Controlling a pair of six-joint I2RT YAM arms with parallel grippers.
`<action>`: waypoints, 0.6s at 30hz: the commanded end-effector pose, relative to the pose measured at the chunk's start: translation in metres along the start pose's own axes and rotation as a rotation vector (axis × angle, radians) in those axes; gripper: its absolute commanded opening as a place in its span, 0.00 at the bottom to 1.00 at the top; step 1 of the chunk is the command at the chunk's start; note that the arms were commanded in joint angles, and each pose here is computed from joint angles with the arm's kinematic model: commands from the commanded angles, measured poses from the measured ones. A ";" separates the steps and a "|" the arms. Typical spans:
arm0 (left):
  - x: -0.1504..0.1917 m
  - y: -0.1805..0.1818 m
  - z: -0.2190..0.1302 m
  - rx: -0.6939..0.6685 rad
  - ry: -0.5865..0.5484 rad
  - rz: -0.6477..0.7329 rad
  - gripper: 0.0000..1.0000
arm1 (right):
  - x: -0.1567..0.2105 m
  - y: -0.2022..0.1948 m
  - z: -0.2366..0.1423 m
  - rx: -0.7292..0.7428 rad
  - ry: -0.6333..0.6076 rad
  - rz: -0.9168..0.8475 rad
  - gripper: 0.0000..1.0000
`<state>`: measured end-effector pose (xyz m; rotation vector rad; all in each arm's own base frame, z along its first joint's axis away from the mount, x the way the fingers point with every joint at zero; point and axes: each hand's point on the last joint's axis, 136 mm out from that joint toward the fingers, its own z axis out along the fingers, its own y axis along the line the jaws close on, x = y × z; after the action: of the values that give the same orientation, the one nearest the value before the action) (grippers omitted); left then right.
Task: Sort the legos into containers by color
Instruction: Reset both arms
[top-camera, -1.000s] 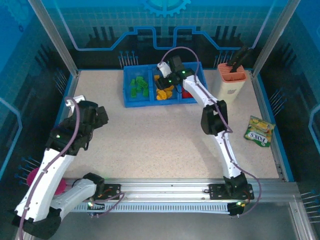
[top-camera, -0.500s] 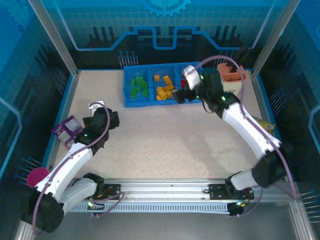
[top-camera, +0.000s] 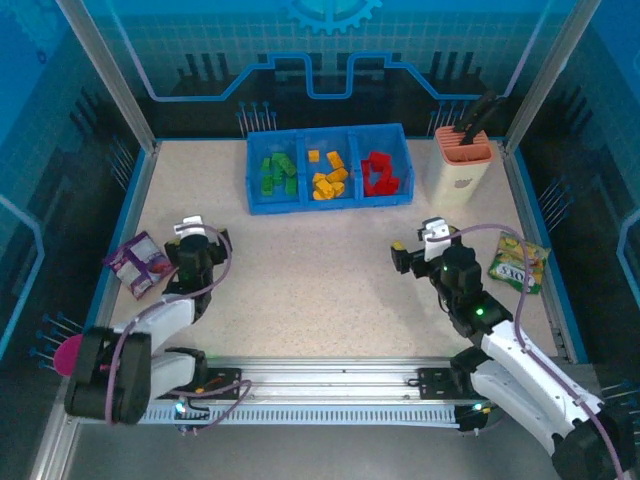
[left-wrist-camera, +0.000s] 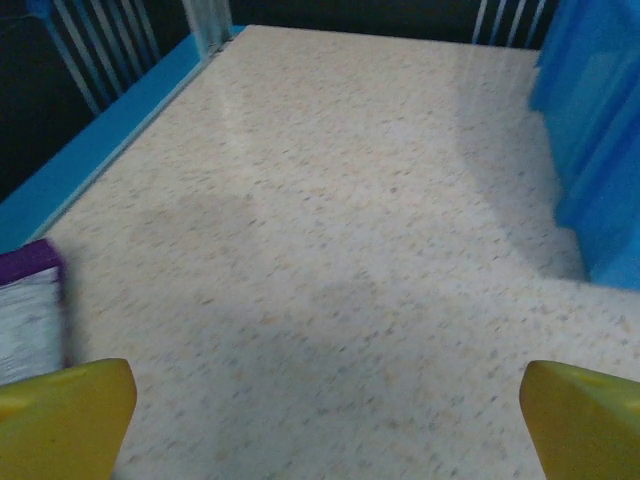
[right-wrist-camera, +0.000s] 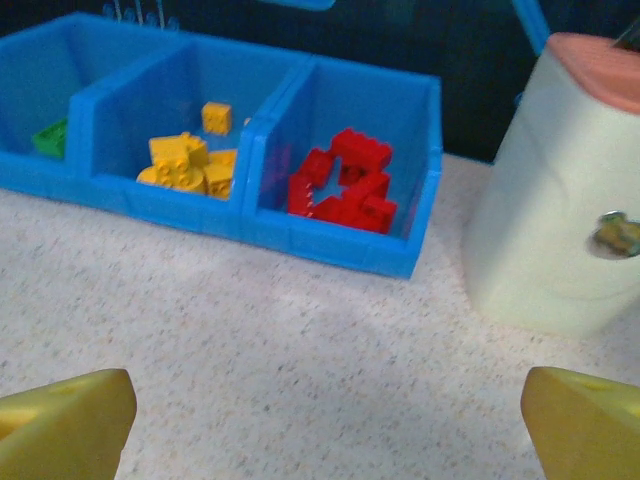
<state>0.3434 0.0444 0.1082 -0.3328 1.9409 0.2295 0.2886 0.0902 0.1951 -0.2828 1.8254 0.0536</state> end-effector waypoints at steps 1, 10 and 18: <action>-0.028 -0.034 0.010 0.184 -0.119 -0.008 0.99 | -0.023 -0.017 0.001 0.085 -0.135 0.014 1.00; 0.000 -0.065 0.037 0.320 -0.024 0.048 0.99 | 0.008 -0.033 0.038 0.155 -0.034 -0.004 1.00; -0.002 -0.064 0.038 0.322 -0.039 0.039 0.99 | 0.043 -0.061 0.082 0.202 0.035 -0.044 1.00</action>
<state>0.3904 -0.0020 0.0806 -0.0940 1.9604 -0.0283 0.3523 0.0445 0.1259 -0.1849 1.9264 -0.1585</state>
